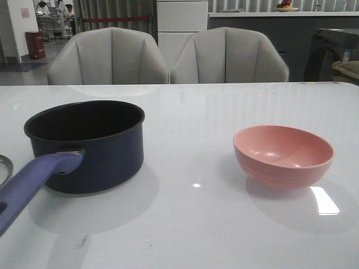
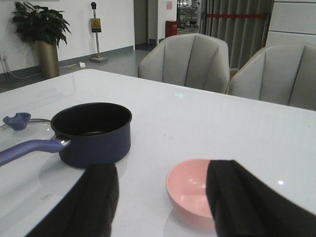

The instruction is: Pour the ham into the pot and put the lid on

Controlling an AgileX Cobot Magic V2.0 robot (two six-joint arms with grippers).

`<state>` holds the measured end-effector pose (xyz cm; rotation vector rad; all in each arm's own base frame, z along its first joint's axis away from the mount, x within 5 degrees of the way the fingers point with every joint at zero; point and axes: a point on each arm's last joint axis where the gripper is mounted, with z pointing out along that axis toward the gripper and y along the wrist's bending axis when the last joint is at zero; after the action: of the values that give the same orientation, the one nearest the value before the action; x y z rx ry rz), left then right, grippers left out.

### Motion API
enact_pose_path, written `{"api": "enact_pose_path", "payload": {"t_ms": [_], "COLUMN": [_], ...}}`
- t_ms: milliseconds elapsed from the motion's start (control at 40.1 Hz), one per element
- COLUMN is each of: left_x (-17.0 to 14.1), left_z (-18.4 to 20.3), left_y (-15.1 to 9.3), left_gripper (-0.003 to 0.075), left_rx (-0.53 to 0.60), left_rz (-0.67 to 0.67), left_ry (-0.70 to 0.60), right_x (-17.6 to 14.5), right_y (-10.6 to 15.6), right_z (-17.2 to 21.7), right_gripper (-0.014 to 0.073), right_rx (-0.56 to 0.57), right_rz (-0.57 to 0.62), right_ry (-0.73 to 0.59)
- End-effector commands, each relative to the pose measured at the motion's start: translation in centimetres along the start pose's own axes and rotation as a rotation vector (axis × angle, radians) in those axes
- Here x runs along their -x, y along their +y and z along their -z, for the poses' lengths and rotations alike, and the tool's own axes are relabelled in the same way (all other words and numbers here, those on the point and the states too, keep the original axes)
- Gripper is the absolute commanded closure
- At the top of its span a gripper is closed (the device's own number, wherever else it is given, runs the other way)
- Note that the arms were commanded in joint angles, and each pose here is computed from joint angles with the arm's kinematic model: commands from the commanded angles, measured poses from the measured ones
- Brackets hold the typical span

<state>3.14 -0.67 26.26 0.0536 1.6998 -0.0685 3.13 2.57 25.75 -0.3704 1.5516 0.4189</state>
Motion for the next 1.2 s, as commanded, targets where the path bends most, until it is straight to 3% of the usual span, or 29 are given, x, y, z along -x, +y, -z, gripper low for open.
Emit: {"api": "enact_pose_path", "payload": {"t_ms": [0,100,200,474,823,973,1172], "left_x": [1.5,1.6,1.6,2.9,6.6,7.9,7.9], "left_z": [0.5,0.6,0.6,0.3,-5.2,-8.7,-13.8], "left_y": [0.0,0.0,0.0,0.0,0.0,0.2,0.4], "left_gripper": [0.0095,0.0095,0.0095,0.0095,0.0089,0.0089,0.0090], "left_rx": [-0.002,0.000,-0.003,-0.004,-0.029,-0.030,-0.021], "left_rz": [0.007,0.007,0.013,0.020,0.038,0.051,0.135], "left_ry": [-0.110,-0.119,-0.120,-0.108,0.322,0.439,0.670], "right_x": [0.8,0.2,0.2,0.2,0.2,0.2,0.2], "right_y": [-0.1,-0.2,-0.2,-0.2,-0.2,-0.2,-0.2], "right_z": [0.3,0.1,0.1,0.1,0.1,0.1,0.1], "right_gripper": [0.0195,0.0471,0.0414,0.0413,0.0413,0.0413,0.0413], "right_rx": [-0.016,-0.022,-0.024,-0.023,-0.023,-0.023,-0.023], "right_rz": [-0.007,0.008,0.009,0.008,0.008,0.008,0.008], "right_ry": [-0.074,-0.057,-0.060,-0.058,-0.058,-0.058,-0.058]}}
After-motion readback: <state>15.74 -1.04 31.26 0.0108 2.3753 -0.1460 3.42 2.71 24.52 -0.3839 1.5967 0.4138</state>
